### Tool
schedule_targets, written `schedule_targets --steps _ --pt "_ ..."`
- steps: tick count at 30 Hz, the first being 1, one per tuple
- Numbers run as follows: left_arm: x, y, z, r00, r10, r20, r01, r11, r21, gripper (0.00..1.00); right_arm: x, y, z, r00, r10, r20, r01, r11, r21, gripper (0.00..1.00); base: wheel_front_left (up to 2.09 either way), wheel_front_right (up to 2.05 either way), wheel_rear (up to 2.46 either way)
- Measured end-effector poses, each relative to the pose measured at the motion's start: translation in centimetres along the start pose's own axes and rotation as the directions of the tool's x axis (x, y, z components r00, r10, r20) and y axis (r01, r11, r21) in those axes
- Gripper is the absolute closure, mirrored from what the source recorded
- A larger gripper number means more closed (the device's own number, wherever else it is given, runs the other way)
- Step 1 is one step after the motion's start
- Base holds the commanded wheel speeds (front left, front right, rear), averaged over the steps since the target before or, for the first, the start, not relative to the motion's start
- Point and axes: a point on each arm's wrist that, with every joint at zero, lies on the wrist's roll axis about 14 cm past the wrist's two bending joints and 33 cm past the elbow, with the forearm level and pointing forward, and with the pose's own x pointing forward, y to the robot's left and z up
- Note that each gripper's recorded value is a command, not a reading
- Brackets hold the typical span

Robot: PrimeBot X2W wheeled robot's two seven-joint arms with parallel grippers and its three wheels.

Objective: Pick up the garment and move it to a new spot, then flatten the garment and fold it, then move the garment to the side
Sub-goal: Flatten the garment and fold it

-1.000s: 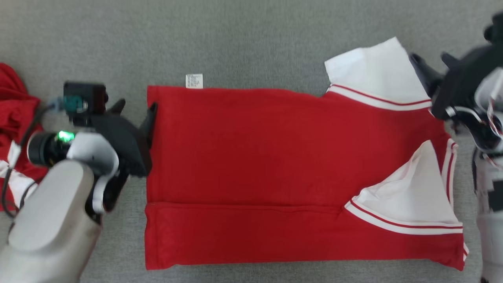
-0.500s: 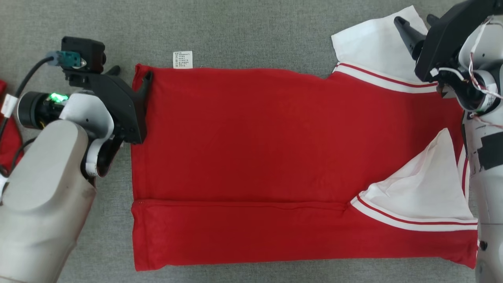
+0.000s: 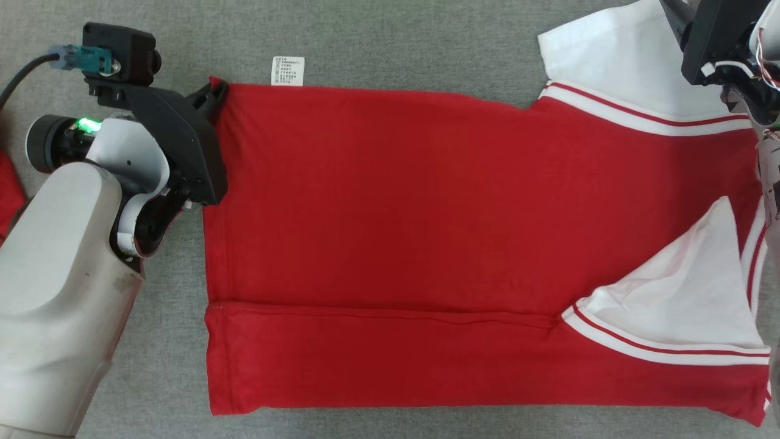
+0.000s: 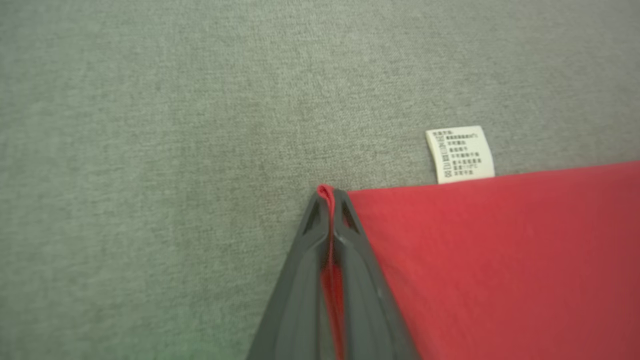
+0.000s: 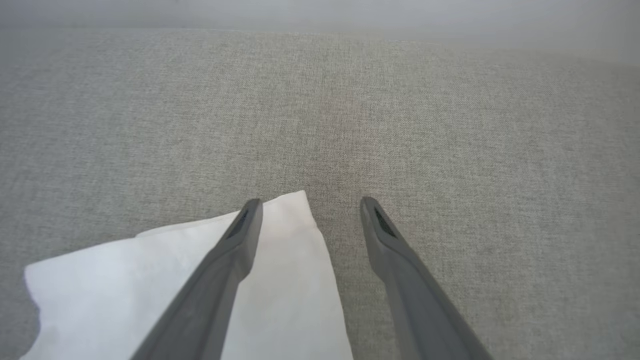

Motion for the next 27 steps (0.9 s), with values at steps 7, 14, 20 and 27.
schedule_targets --steps 7,14,20,27 --pt "0.2 0.4 0.0 1.0 0.006 0.003 -0.006 1.0 0.0 1.0 1.9 0.7 -1.6 0.994 0.01 -0.106 -0.01 1.0 -0.002 0.0 0.0 0.0 0.0" --pt "0.6 0.5 0.2 0.999 0.015 0.035 -0.014 1.0 -0.009 1.0 2.2 1.7 -1.6 0.993 0.031 -0.111 -0.035 0.999 -0.034 1.0 0.0 0.0 0.0" --pt "0.1 1.0 1.8 0.989 0.061 0.138 -0.061 0.998 -0.007 1.0 1.1 0.5 0.9 0.998 0.014 0.065 -0.012 0.999 -0.036 1.0 0.0 0.0 0.0" --pt "-1.4 0.6 3.8 0.957 0.079 0.28 -0.081 0.997 -0.004 1.0 -1.3 -0.6 2.6 0.979 0.008 0.204 -0.008 1.0 0.0 1.0 0.0 0.0 0.0"
